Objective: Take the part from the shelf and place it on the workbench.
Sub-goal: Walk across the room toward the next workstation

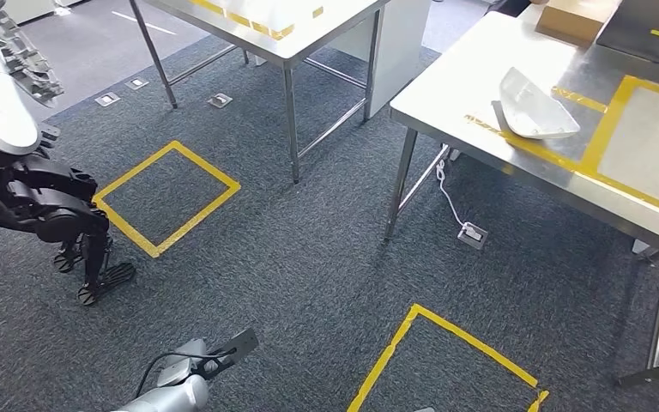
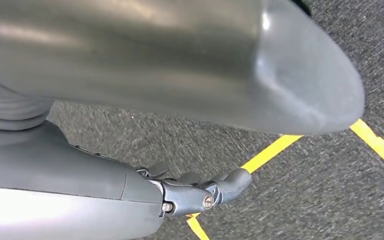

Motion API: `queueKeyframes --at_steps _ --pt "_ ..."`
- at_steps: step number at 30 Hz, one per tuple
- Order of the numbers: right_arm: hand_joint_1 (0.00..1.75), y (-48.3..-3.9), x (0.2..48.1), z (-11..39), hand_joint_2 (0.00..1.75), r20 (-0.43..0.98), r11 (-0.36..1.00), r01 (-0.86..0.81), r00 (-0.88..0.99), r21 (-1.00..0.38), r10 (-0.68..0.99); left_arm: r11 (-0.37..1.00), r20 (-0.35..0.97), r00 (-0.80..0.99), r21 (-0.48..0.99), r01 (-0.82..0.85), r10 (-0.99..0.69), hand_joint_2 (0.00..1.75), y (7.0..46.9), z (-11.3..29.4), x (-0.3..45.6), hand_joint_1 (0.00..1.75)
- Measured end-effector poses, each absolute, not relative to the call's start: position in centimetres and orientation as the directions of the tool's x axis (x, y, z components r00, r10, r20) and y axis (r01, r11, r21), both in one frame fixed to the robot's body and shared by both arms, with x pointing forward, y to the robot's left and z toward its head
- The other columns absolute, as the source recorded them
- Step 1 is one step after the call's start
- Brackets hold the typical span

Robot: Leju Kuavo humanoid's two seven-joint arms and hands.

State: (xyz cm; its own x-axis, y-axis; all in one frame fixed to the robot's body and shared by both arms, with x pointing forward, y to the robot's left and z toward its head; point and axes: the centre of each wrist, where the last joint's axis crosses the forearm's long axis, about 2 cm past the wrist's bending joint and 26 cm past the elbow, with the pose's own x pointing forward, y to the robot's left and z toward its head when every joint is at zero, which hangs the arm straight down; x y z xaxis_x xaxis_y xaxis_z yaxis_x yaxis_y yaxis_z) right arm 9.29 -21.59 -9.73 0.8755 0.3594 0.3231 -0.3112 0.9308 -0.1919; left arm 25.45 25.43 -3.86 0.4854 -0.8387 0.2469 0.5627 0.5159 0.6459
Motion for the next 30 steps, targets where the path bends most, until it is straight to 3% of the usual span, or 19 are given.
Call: queueKeyframes --at_steps 17,30 --pt "0.00 -22.0 9.0 -9.9 0.00 0.318 0.934 -0.300 0.881 -0.195 0.350 0.618 0.218 0.620 0.556 0.556 -0.753 0.00 26.9 -6.7 20.2 0.00" --pt "0.00 -22.2 8.5 -10.0 0.00 0.317 0.941 -0.270 0.891 -0.203 0.324 0.672 0.205 0.673 0.483 0.561 -0.710 0.00 25.9 -7.9 17.0 0.00"
